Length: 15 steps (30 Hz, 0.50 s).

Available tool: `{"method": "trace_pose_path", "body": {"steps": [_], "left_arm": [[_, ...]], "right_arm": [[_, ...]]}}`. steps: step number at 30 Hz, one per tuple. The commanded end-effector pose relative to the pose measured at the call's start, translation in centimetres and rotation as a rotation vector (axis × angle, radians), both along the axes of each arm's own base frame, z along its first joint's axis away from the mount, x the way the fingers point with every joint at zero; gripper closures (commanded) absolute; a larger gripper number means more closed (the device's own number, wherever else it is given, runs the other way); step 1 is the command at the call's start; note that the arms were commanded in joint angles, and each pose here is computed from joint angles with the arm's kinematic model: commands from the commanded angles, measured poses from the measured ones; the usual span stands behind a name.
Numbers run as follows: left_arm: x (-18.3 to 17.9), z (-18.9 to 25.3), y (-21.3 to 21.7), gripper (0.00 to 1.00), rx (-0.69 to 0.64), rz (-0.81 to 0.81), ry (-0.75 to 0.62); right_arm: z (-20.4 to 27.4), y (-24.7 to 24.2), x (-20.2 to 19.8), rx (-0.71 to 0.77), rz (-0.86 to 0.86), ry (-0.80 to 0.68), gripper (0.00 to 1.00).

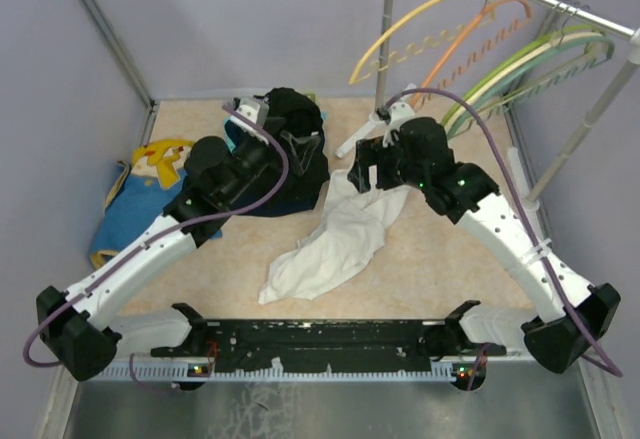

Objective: Remove the t-shirt from the hanger
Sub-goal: Place the hanger on the clothesline.

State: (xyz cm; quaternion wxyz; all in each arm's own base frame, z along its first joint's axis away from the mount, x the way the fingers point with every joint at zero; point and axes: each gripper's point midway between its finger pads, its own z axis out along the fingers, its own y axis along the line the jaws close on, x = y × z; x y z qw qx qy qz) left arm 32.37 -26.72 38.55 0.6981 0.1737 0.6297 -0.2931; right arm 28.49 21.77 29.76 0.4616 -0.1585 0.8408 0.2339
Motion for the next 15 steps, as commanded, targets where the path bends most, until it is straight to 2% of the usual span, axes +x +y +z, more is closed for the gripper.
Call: {"method": "trace_pose_path", "body": {"steps": [1,3,6,10,15], "left_arm": [[-1.3,-3.9,1.2,0.01,0.017,0.024,0.115],[-1.6,-5.0,1.6,0.01,0.019,0.028,0.135],[-2.1,-6.6,1.9,0.01,0.024,0.031,0.160],[-2.7,-7.9,2.4,0.01,0.035,0.031,0.178],[-3.4,-8.6,3.1,0.00,0.036,0.038,0.185]], "right_arm": [[-3.7,-0.6,-0.7,-0.032,-0.046,0.070,0.19],[-7.1,-1.3,-0.8,-0.091,-0.082,0.146,0.12],[-11.3,-1.3,-0.9,-0.126,-0.098,0.214,0.10],[-13.4,-0.9,-0.2,-0.094,-0.136,0.231,0.05],[-16.1,-0.2,1.1,-0.123,-0.152,0.261,0.04]]}}
